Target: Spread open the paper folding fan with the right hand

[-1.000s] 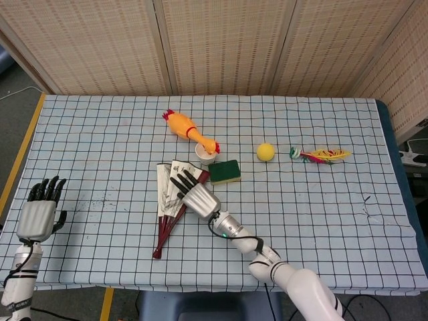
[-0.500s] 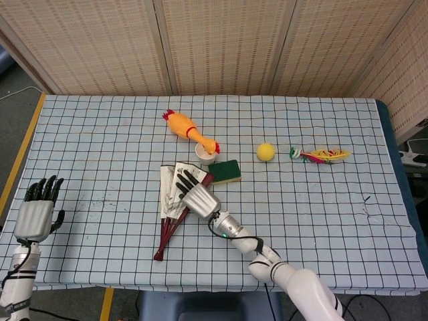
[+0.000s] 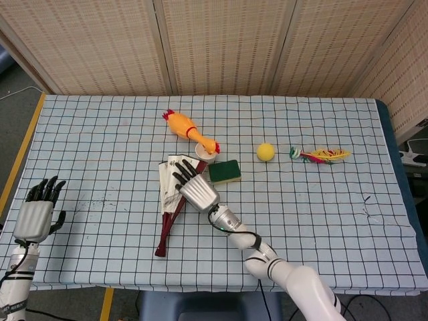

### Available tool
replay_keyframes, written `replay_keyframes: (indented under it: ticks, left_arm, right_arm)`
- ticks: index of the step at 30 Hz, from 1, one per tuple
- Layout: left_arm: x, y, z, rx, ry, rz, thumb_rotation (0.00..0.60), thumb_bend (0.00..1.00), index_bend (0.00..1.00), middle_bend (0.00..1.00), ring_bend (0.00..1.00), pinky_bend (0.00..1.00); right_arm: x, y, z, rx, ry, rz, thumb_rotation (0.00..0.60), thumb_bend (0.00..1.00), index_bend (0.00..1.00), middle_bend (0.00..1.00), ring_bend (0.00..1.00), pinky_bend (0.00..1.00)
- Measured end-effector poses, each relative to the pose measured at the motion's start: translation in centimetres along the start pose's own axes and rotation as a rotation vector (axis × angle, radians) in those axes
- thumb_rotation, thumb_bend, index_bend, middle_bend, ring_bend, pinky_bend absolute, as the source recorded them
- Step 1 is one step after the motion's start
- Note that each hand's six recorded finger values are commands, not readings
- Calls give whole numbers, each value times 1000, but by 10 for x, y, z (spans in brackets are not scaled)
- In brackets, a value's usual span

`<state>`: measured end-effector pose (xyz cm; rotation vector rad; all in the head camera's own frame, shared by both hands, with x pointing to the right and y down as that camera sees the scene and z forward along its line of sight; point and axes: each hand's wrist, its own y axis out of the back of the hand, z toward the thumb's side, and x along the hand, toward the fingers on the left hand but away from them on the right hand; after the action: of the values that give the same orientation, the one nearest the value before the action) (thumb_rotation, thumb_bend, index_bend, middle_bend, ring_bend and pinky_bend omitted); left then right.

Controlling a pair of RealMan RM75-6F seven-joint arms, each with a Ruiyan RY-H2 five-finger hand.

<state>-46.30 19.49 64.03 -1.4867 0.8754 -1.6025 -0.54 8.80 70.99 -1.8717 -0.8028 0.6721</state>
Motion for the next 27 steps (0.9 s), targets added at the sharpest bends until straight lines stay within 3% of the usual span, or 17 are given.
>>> replay_keyframes:
  ticks: [8, 13, 23, 27]
  left_arm:
    - [0, -1, -1, 0, 0, -1, 600, 452, 96, 0, 4, 135]
    - [0, -2, -1, 6, 1, -6, 600, 452, 95, 0, 4, 135]
    - [0, 0, -1, 4, 4, 1, 600, 451, 95, 0, 4, 135]
    - [0, -1, 0, 5, -1, -5, 600, 452, 95, 0, 4, 135]
  right_arm:
    - [3, 29, -15, -14, -3, -67, 600, 600, 714, 193, 0, 0]
    - [11, 34, -21, -31, -13, -45, 600, 600, 715, 193, 0, 0]
    - [64, 10, -33, 52, 4, 81, 600, 601, 713, 193, 0, 0]
    - [87, -2, -39, 89, 0, 99, 600, 601, 711, 193, 0, 0]
